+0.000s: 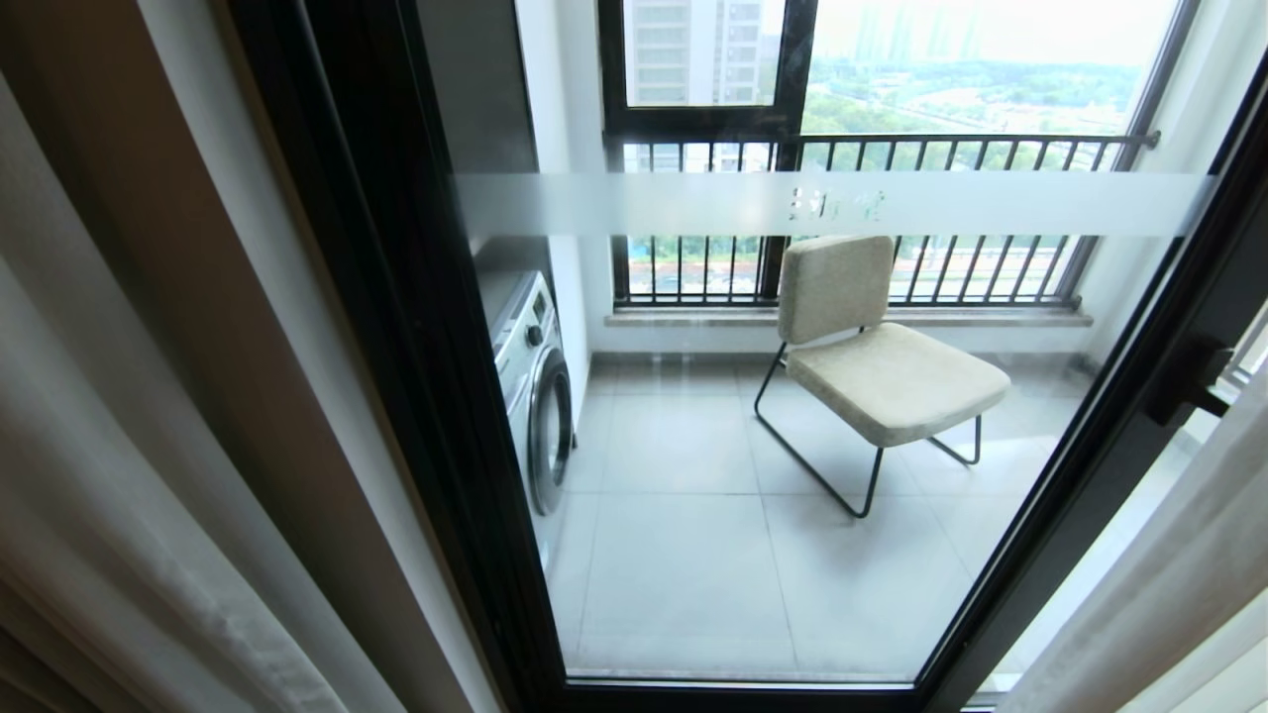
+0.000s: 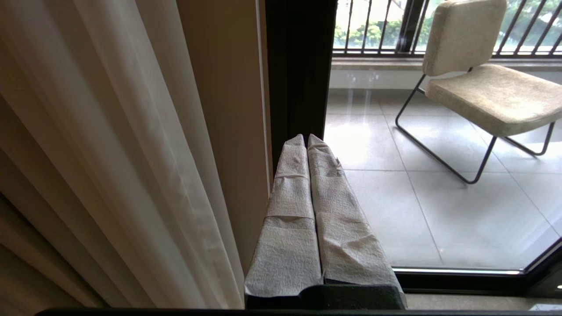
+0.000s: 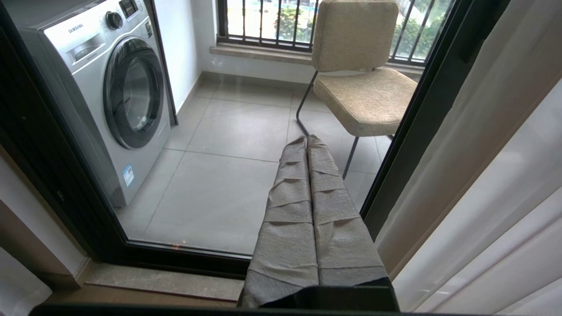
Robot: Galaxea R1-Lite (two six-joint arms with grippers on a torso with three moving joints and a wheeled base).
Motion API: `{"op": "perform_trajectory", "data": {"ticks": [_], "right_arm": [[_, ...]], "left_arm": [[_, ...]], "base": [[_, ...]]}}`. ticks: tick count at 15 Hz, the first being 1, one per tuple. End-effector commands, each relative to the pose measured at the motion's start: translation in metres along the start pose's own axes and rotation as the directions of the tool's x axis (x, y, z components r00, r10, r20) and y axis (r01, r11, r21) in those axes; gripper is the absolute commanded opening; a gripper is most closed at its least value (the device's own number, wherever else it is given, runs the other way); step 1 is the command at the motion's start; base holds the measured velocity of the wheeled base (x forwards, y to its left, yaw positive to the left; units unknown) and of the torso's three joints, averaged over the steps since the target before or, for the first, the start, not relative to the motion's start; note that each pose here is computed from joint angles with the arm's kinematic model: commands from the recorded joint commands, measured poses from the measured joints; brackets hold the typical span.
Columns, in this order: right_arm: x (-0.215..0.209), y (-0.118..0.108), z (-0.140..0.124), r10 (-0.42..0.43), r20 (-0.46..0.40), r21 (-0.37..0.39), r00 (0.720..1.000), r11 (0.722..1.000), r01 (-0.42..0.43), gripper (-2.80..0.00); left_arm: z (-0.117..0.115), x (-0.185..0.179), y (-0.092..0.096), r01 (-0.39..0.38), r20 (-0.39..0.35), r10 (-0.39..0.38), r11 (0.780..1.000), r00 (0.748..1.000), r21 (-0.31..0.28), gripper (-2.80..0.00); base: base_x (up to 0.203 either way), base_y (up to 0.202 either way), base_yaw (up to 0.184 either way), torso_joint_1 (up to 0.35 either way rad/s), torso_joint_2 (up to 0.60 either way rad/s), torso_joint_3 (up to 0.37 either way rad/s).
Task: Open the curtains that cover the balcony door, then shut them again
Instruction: Pull the inner curtains open on both sides
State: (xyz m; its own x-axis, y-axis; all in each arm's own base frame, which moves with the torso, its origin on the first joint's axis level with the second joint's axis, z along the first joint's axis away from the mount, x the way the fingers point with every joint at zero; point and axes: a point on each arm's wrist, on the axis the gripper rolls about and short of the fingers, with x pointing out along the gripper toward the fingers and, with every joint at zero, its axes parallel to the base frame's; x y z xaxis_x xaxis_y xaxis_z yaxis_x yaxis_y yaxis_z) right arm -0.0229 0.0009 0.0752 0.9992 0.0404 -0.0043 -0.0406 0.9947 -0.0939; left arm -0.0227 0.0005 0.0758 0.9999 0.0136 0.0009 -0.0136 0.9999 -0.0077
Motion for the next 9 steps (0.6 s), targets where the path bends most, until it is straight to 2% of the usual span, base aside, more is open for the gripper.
{"op": "perform_trajectory", "data": {"ticks": [1,9], "right_arm": [[0.0000,0.0000,-0.0002,0.001,0.000,-0.001,1.000,1.000,-0.001,-2.80],[-0.0001,0.0000,0.0001,0.001,0.001,-0.001,1.000,1.000,-0.001,-2.80]], "left_arm": [[0.0002,0.0000,0.0000,-0.001,0.002,0.001,1.000,1.000,-0.002,-2.80],[0.0000,0.0000,0.0000,0.001,0.001,-0.001,1.000,1.000,0.000,-2.80]], "base": [[0.000,0.000,0.000,0.000,0.00,0.000],[0.000,0.000,0.000,0.000,0.00,0.000]]}}
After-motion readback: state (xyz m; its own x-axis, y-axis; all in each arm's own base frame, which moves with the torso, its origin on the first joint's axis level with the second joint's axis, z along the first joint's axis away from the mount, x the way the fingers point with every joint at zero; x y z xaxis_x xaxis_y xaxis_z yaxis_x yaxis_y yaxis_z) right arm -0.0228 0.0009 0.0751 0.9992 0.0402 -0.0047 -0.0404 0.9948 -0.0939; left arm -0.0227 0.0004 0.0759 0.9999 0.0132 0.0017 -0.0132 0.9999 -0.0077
